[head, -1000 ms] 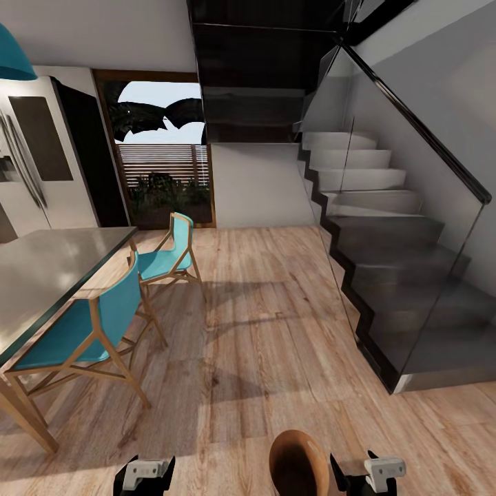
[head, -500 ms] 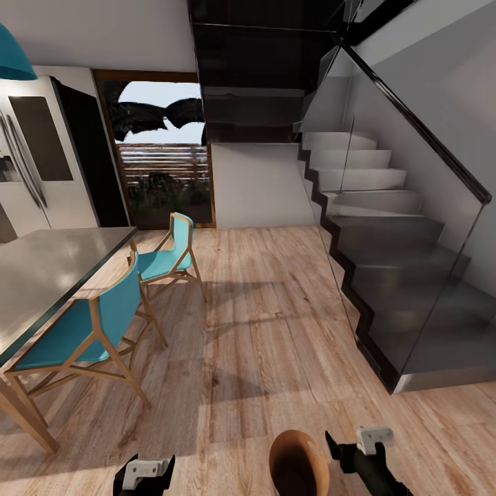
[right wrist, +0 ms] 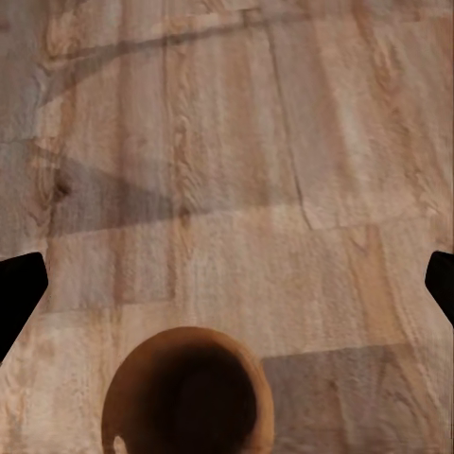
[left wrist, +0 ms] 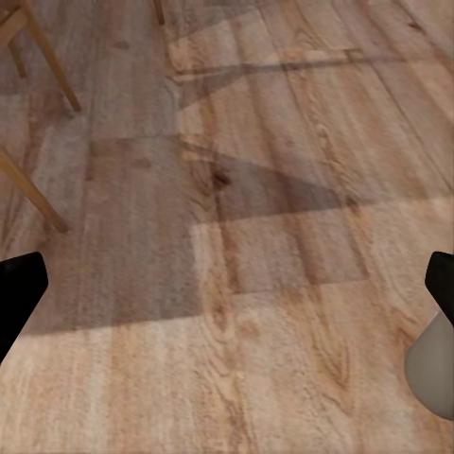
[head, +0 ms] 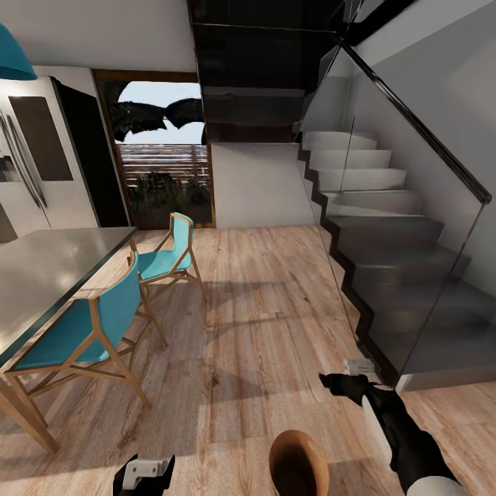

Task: Put the three can of soda from the living room inside the tash can in the kitchen.

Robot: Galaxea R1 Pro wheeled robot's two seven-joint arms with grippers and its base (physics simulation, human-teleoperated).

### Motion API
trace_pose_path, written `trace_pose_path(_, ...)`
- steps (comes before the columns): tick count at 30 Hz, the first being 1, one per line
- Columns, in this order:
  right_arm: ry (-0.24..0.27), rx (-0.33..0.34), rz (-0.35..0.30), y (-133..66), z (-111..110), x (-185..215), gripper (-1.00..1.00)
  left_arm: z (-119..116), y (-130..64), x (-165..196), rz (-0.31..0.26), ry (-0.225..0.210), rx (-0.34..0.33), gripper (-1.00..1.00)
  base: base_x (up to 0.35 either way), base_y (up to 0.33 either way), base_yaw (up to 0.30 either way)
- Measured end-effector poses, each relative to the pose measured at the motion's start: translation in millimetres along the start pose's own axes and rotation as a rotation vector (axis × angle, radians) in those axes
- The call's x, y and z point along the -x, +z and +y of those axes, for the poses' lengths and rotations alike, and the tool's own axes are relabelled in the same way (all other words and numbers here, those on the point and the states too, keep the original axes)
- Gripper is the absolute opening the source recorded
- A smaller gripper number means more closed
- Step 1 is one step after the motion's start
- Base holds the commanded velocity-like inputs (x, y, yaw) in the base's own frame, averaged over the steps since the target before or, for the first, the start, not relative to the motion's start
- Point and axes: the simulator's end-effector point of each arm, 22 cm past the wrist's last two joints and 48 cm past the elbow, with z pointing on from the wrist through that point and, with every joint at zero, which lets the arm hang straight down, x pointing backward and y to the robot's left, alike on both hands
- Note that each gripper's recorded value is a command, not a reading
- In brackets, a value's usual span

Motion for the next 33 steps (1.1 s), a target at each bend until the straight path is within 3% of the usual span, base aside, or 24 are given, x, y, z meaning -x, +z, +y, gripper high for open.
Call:
trace_pose_path(2,0.013,-0.006,0.062,9.8,-7,8,1.00,0,0.2,2,-0.004,0.000,0.000,1.00,0.000,0.000,0.000)
trace_pose_path(4,0.045,-0.028,0.207,26.6,-29,2,1.00,0,0.5,4,-0.009,0.000,-0.002,1.00,0.000,0.000,0.000)
trace_pose_path(8,0.079,-0.036,0.341,33.7,-39,-14,1.00,0,0.3,3,-0.007,-0.001,-0.002,1.00,0.000,0.000,0.000)
trace_pose_path(13,0.094,-0.026,0.388,34.4,-36,-11,1.00,-1,0.5,5,-0.011,0.000,-0.004,1.00,0.000,0.000,0.000)
trace_pose_path(15,0.097,-0.010,0.404,34.9,-29,-10,1.00,-1,0.6,6,-0.012,0.000,-0.005,1.00,0.000,0.000,0.000)
trace_pose_path(16,0.100,0.022,0.416,35.9,-14,-10,1.00,-1,0.6,6,-0.013,0.000,-0.005,1.00,0.000,0.000,0.000)
trace_pose_path(21,0.096,0.041,0.432,36.4,-1,-13,1.00,-2,0.6,6,-0.013,0.000,-0.006,1.00,0.000,0.000,0.000)
trace_pose_path(27,0.038,0.046,0.450,44.8,20,-25,1.00,-1,5.3,-4,-0.011,0.000,-0.006,1.00,0.000,0.000,0.000)
trace_pose_path(33,0.025,0.050,0.454,51.5,24,-34,1.00,-1,10.0,-14,-0.009,0.000,-0.006,1.00,0.000,0.000,0.000)
